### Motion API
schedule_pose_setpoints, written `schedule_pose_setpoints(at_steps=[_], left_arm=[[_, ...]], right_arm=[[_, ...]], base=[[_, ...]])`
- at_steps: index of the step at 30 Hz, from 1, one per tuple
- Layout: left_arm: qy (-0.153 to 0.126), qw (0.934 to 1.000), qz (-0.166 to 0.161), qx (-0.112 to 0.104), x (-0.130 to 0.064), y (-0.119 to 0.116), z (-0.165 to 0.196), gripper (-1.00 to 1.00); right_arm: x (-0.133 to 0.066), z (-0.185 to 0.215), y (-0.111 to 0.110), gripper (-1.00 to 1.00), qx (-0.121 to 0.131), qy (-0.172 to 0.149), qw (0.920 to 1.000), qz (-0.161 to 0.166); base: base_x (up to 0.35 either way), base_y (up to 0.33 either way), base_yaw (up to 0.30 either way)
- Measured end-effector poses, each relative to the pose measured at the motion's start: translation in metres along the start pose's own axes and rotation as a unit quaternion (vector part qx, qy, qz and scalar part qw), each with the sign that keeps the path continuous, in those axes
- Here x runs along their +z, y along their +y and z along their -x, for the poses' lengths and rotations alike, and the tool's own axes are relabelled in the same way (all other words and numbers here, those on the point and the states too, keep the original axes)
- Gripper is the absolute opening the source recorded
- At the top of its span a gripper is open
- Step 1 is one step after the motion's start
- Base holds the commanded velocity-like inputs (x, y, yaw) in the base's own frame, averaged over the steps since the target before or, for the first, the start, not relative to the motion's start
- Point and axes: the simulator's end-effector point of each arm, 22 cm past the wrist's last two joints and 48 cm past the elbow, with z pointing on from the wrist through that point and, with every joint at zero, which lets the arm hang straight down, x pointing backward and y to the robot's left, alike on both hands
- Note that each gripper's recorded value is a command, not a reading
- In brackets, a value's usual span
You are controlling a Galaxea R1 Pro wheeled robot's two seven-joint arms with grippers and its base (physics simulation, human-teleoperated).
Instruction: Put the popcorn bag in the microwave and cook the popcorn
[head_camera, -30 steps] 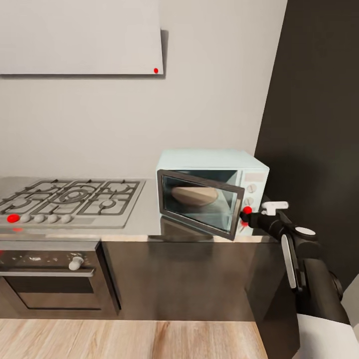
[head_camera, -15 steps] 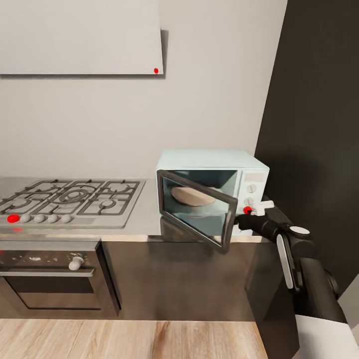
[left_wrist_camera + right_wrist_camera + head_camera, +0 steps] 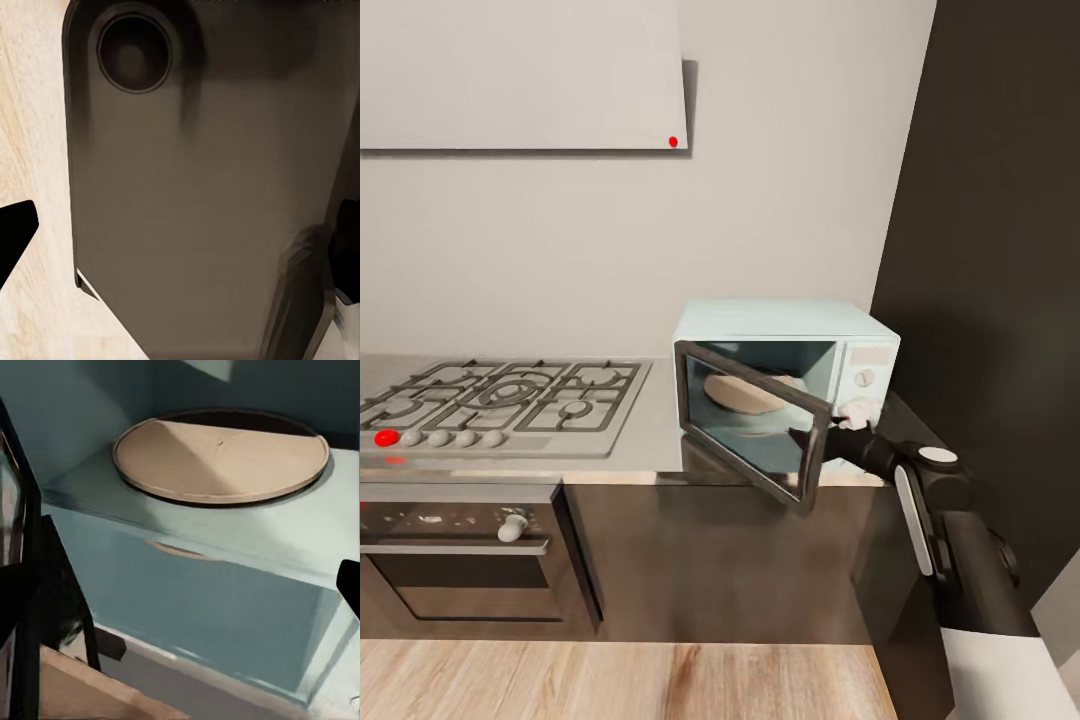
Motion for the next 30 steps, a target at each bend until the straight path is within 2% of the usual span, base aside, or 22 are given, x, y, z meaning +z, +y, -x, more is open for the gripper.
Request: schedule_pose_setpoints(at_steps=[3,7,12,19,30], left_arm=[[0.000,1.0000,0.000,0.000,0.000,0.000,0.000,1.00],[-0.001,1.0000,0.000,0.001,0.000,-0.001,0.000,1.00],[-0.001,1.0000,0.000,0.001,0.000,0.000,0.000,1.00],[-0.001,1.0000,0.000,0.001,0.000,0.000,0.000,1.00],[-0.001,1.0000,0.000,0.001,0.000,0.000,0.001,1.00]], right_arm=[[-0.002,-0.002,0.025,1.00,-0.002,0.005,0.9983,0.059],[-0.004,-0.004,0.035,1.00,-0.003,0.007,0.9965,0.083],[-0.009,-0.005,0.057,1.00,-0.005,0.008,0.9908,0.135],[-0.009,-0.006,0.058,1.00,-0.008,0.011,0.9906,0.136],[-0.007,-0.011,0.053,1.00,-0.017,0.020,0.9922,0.122]], base=[[0.000,0.000,0.000],[0.000,0.000,0.000],[-0.098,0.047,0.000],[-0.201,0.173,0.000],[-0.011,0.041,0.000]])
